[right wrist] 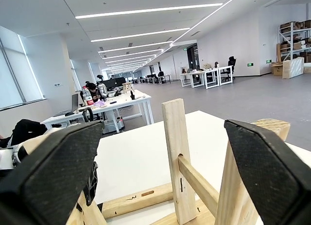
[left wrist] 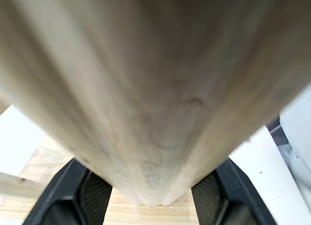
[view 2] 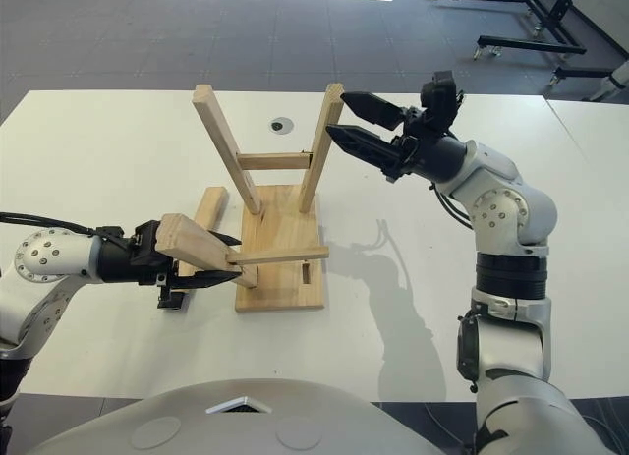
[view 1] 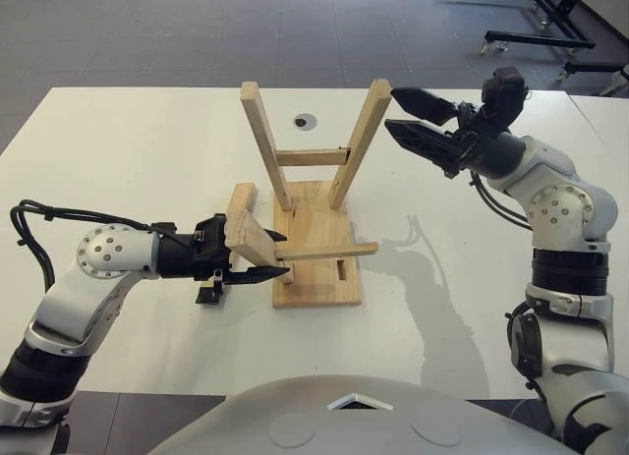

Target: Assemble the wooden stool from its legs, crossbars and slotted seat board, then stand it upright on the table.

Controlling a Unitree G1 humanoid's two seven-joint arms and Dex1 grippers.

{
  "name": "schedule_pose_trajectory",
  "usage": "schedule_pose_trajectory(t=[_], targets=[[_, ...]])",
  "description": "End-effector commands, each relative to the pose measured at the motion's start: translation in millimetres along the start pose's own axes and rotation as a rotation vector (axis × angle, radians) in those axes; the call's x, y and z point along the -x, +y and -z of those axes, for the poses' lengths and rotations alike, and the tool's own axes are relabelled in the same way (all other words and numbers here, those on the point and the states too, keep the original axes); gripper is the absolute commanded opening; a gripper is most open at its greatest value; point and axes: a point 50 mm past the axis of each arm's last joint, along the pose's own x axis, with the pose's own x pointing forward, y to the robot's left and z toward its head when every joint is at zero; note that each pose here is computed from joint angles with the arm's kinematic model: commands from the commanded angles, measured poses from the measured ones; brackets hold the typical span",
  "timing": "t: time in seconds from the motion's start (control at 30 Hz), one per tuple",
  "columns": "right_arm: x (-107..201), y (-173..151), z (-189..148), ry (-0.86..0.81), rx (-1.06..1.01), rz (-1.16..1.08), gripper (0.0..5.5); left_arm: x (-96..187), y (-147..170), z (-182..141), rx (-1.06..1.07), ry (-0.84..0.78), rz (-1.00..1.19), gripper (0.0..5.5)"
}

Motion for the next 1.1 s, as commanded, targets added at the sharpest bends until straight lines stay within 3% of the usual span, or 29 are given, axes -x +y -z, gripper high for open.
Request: schedule_pose_trajectory(t=[0.03, 0.23, 0.4, 0.73, 0.9, 1.1], targets=[[2, 2, 1, -0.006, 0.013, 0.014, 4.55, 6, 10, 28, 0.029, 0.190, -0.109, 2.67], [2, 2, 3, -0.022, 0.020, 0.028, 4.55, 7, 28, 28, -0.074, 0.249, -0.182, 3.52], [4, 0, 0, -0.035, 0.036, 0.042, 4.55, 11, 25, 24, -0.094, 0.232, -0.159, 4.31], [13, -2, -6, -0.064, 0.068, 0.083, 4.55, 36, 1, 28, -0.043, 0.255, -0.216, 4.34], [14, -1, -3, -0.062, 0.057, 0.100, 4.55, 53, 7, 43, -0.006, 0.400, -0.402, 4.34], [11, 2, 6, -0.052, 0.038, 0.105, 4.55, 32, 24, 48, 0.088, 0.402, -0.677, 4.34]])
